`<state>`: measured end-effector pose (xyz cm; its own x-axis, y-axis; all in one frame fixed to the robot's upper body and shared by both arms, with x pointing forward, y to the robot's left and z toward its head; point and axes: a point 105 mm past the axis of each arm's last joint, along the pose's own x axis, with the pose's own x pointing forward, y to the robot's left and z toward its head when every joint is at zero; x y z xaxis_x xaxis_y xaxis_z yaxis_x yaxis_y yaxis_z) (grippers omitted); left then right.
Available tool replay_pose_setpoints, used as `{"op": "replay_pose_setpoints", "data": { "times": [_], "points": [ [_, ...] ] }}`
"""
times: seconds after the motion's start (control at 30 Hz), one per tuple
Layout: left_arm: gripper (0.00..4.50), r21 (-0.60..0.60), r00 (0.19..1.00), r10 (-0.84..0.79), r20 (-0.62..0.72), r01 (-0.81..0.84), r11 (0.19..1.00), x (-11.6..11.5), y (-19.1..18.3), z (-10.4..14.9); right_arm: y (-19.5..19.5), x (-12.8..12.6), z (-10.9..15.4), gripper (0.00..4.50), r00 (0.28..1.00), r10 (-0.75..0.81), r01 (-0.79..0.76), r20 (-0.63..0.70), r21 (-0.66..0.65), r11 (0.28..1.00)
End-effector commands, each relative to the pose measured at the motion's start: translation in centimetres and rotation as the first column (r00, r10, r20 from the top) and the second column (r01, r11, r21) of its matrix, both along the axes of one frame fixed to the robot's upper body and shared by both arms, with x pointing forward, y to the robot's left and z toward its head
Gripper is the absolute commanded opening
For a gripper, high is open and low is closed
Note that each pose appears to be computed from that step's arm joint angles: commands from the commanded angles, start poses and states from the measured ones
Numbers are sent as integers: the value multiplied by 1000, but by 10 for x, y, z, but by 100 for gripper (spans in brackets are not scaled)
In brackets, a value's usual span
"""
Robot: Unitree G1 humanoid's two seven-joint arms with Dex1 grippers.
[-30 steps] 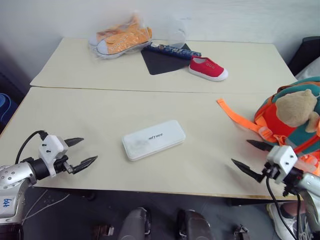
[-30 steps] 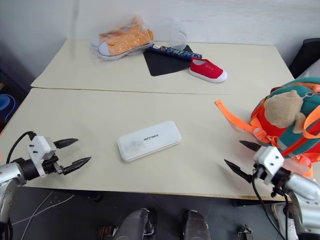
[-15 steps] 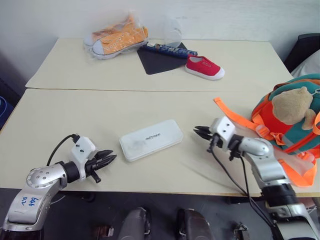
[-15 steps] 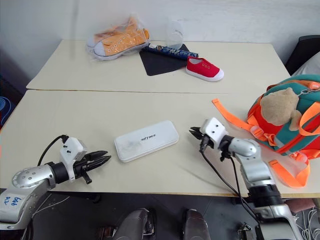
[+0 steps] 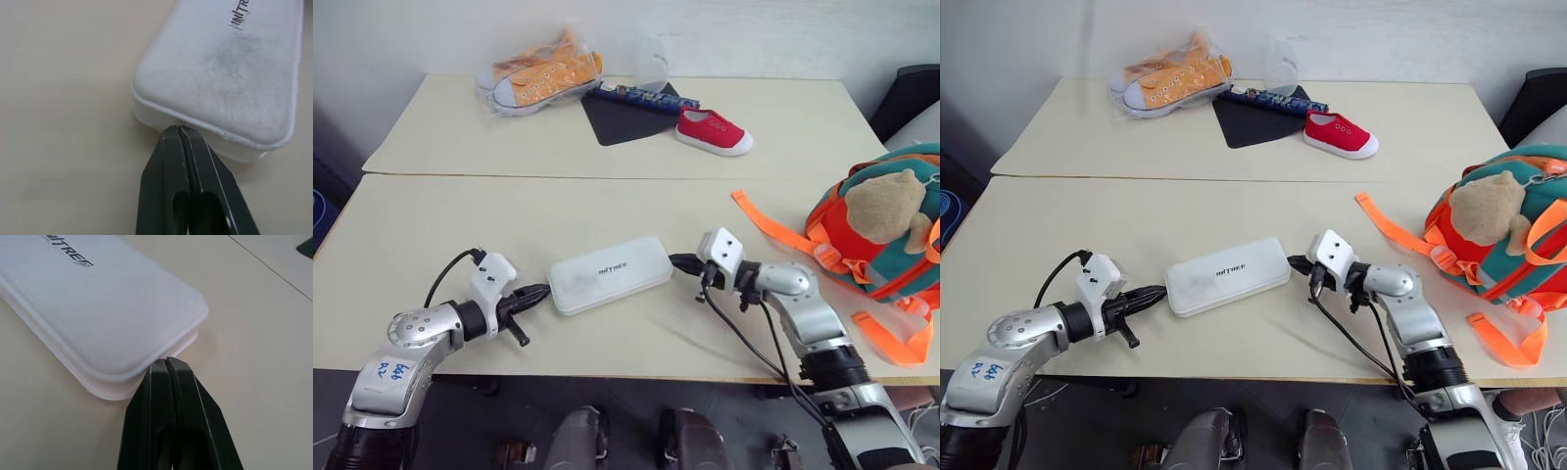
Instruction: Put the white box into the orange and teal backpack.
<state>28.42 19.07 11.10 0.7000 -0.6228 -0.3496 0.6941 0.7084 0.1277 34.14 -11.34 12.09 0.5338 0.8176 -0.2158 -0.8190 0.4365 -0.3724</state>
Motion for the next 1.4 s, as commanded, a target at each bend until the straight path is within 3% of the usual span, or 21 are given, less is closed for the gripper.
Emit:
{"op": "replay_pose_setpoints", "data": {
  "times": [0.03, 0.47, 0.67, 0.7, 0.8, 0.87, 1.0, 1.2, 1.4],
  "points": [
    [2, 0, 993, -114, 29, 114, 994, 0, -21, 4, 12, -26, 15, 0, 990, 137, -138, 22, 28, 990],
    [2, -22, 977, -206, 61, 207, 978, 7, -42, 7, -35, -69, -3, 0, 998, 2, -8, -65, -87, 996],
    [146, -50, 990, -123, -71, 119, 992, 10, -17, 6, -52, -72, -2, 0, 995, -81, 75, -66, -91, 993],
    [178, -96, 971, -89, -222, 69, 993, 8, -6, 1, -59, -71, -3, 0, 993, -100, 93, -67, -102, 990],
    [272, -254, 827, -139, -545, -5, 967, -8, 4, -1, -70, -67, -6, 0, 990, -122, 112, -69, -133, 985],
    [339, -342, 768, -189, -612, -41, 939, -8, 4, 6, -70, -65, -7, 0, 991, -112, 101, -67, -146, 984],
    [447, -379, 628, -176, -758, -205, 903, 5, 1, 5, -66, -61, -8, 0, 994, -74, 61, -82, -152, 987],
    [447, -413, 564, -230, -793, -219, 884, 21, -30, 4, -52, -52, -10, 0, 995, -18, 3, -97, -155, 988],
    [447, -425, 479, -311, -821, -150, 893, 13, -57, -3, -39, -46, -14, 0, 995, 15, -31, -103, -158, 987]
  ]
}}
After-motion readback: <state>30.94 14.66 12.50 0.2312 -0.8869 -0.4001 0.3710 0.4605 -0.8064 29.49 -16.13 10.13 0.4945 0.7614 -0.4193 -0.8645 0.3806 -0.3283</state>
